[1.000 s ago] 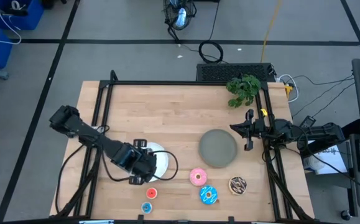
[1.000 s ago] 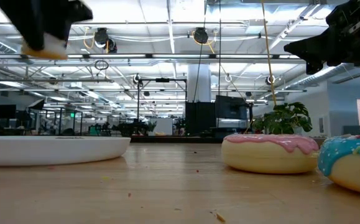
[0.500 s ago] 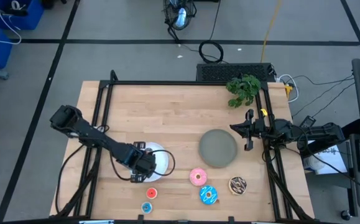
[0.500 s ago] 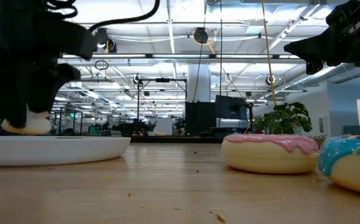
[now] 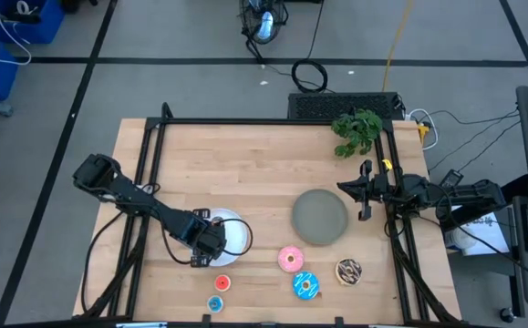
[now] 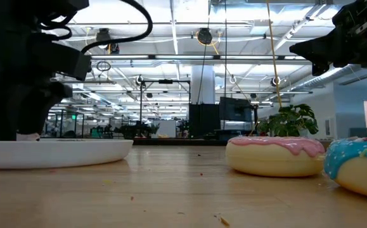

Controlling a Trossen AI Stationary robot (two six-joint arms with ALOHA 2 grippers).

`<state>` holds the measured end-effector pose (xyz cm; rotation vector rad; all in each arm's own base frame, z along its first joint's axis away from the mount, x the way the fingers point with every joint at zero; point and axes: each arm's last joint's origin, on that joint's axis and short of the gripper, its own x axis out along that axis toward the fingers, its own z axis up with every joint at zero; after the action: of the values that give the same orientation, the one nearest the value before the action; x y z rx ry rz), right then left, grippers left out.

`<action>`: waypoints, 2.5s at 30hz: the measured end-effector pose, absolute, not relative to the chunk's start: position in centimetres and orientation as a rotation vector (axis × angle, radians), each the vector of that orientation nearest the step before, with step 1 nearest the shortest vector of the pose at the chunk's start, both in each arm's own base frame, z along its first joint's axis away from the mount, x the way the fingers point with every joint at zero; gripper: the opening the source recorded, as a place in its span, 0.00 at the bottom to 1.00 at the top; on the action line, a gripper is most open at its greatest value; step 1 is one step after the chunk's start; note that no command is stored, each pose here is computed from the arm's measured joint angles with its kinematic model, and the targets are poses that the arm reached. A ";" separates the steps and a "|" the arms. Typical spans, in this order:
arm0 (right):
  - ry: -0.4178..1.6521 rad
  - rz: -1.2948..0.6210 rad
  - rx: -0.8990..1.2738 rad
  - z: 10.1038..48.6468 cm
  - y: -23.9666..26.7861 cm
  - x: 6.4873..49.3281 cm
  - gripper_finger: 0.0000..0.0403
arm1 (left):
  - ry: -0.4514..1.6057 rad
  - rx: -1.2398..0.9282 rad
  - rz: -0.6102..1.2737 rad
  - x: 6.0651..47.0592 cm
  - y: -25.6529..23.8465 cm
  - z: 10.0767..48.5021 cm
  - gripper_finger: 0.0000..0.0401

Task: Pick & Place donuts
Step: Put the small white donut on the white plate, then put the small blue donut on the white plate

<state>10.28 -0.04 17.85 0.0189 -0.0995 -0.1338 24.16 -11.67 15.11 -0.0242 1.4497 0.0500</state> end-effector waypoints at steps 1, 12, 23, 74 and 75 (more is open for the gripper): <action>-0.100 -0.134 0.019 17.8 0.0 10.3 0.00 | 1.447 -0.023 0.047 24.1 -11.6 15.0 0.47; -0.098 -0.134 0.019 17.8 0.0 10.3 0.00 | 1.440 -0.032 0.058 24.0 -11.6 14.6 0.59; -0.095 -0.134 0.018 17.8 0.0 10.3 0.00 | 1.409 0.005 0.007 25.0 -12.0 16.1 0.84; -0.085 -0.134 0.023 17.7 0.0 10.4 0.00 | 1.365 -0.065 -0.177 29.5 -21.6 23.4 0.01; -0.085 -0.134 0.023 17.7 0.0 10.4 0.00 | 1.359 -0.054 -0.187 29.7 -21.7 23.2 0.02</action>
<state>10.36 -0.03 17.72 0.0225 -0.0855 -0.1339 29.71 -21.73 23.15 -0.0543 1.3595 -0.1873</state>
